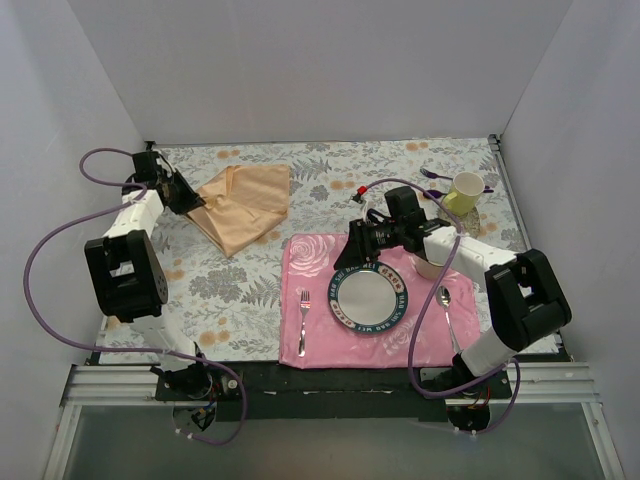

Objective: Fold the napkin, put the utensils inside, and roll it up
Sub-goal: Fold the napkin

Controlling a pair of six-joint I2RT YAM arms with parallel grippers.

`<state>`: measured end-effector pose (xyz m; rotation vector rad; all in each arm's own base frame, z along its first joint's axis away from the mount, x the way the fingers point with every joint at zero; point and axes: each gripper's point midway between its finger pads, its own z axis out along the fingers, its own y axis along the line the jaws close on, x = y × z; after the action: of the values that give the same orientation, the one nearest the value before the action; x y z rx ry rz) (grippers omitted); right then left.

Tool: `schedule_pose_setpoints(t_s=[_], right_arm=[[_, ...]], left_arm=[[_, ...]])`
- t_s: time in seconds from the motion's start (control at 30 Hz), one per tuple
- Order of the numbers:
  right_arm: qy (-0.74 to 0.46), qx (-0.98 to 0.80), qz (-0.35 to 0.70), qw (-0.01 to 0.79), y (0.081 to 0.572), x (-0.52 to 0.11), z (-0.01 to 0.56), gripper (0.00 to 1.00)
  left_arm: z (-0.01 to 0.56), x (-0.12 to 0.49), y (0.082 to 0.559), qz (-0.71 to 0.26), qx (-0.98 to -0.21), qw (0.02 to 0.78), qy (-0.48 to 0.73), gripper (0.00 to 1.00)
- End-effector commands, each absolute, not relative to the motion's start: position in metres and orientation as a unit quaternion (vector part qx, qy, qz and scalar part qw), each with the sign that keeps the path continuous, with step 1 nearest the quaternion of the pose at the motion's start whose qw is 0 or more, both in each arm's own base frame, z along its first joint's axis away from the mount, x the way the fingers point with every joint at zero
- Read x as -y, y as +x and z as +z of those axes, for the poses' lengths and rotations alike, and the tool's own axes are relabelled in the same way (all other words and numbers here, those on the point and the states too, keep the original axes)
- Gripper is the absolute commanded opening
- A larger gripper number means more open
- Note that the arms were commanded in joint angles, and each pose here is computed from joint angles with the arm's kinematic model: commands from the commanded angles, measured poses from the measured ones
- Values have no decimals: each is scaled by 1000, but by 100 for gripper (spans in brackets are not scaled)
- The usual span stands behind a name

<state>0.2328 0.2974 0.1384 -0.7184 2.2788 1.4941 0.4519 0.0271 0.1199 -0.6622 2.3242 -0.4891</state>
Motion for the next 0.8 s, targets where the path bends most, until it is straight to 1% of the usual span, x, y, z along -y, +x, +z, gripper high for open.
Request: schedule_pose_setpoints(t_s=[0.0, 0.3, 0.77], right_arm=[[-266, -786, 532, 171, 241, -303, 149, 43], [-264, -785, 534, 170, 241, -304, 150, 43], [-259, -787, 533, 169, 242, -305, 149, 43]], left_arm=[[150, -38, 469, -197, -868, 375, -258, 0], [133, -67, 474, -192, -858, 376, -293, 0], [112, -77, 486, -198, -856, 365, -308, 0]])
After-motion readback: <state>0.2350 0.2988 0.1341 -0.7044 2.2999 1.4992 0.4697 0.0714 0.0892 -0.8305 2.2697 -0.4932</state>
